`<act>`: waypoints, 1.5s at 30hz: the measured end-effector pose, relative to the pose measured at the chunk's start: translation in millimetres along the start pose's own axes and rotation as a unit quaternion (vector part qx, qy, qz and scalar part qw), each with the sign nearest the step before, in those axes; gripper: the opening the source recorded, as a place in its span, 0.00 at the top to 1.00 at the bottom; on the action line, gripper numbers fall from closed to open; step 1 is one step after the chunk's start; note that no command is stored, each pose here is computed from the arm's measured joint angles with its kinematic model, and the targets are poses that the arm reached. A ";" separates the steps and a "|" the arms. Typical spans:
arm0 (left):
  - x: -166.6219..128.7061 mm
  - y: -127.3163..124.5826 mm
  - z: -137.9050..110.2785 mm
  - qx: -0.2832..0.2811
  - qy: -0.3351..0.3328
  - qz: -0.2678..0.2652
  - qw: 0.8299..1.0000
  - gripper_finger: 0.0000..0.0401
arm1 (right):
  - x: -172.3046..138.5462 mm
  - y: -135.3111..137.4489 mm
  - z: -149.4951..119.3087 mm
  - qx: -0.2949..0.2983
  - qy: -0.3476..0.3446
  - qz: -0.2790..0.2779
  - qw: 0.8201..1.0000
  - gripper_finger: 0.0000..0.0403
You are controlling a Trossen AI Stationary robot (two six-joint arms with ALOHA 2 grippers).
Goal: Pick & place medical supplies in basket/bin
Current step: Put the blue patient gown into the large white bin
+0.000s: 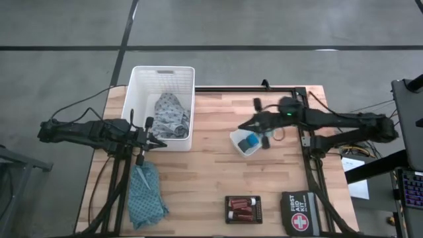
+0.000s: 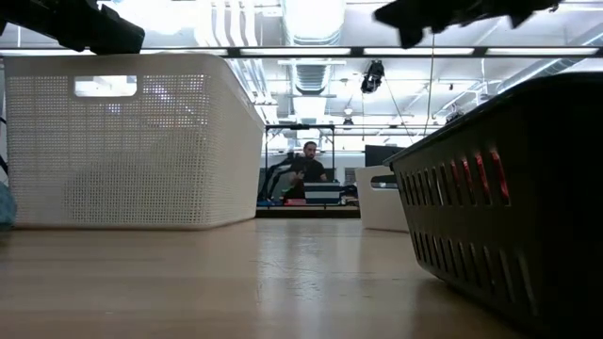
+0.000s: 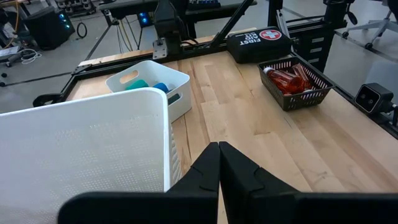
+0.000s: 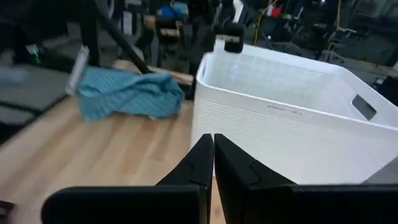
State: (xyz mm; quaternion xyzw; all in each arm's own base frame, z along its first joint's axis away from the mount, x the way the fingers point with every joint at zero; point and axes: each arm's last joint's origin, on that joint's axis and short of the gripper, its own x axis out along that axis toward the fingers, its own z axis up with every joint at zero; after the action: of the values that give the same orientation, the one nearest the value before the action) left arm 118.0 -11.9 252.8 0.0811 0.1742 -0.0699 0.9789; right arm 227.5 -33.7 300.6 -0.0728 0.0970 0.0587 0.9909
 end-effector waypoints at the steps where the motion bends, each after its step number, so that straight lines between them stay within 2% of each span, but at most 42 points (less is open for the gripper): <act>1: 0.0 0.0 0.0 0.000 0.000 0.000 1.000 0.99 | -7.7 2.6 -1.1 0.011 -0.008 -0.001 1.000 0.97; 5: 0.0 0.0 0.0 0.000 0.000 0.000 1.000 0.99 | -32.3 13.2 -7.7 0.031 -0.041 -0.001 0.999 0.97; 9: 0.0 0.0 0.0 0.000 0.000 0.000 1.000 0.99 | -51.4 17.8 -14.5 0.028 -0.090 -0.048 0.994 0.97; 13: 0.0 0.0 0.0 0.000 0.000 0.000 1.000 0.99 | -65.7 23.1 -31.5 0.021 -0.095 -0.078 0.992 0.97; 17: 0.0 0.0 0.0 0.000 0.000 0.000 1.000 0.99 | -75.8 28.7 -47.7 0.051 -0.104 -0.085 0.990 0.97; 24: 0.0 0.0 0.0 0.000 0.000 0.000 1.000 0.99 | -88.8 32.0 -78.0 0.074 -0.107 -0.185 0.974 0.97; 32: 0.0 0.0 0.0 0.000 0.000 0.000 1.000 0.99 | -102.1 40.9 -102.9 0.066 -0.172 -0.185 0.965 0.97; 39: -0.1 0.0 0.0 0.000 0.000 0.000 1.000 0.99 | -114.5 47.0 -116.6 0.076 -0.236 -0.187 0.951 0.97; 45: -0.1 0.0 0.0 0.000 0.000 0.000 1.000 0.99 | -109.6 46.9 -124.2 0.078 -0.217 -0.189 0.954 0.97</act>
State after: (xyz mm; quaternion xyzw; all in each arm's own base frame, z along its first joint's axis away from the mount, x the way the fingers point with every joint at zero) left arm 118.0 -11.9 252.8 0.0811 0.1739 -0.0701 0.9789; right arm 91.8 -18.2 195.8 0.0024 -0.1318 -0.1234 0.9836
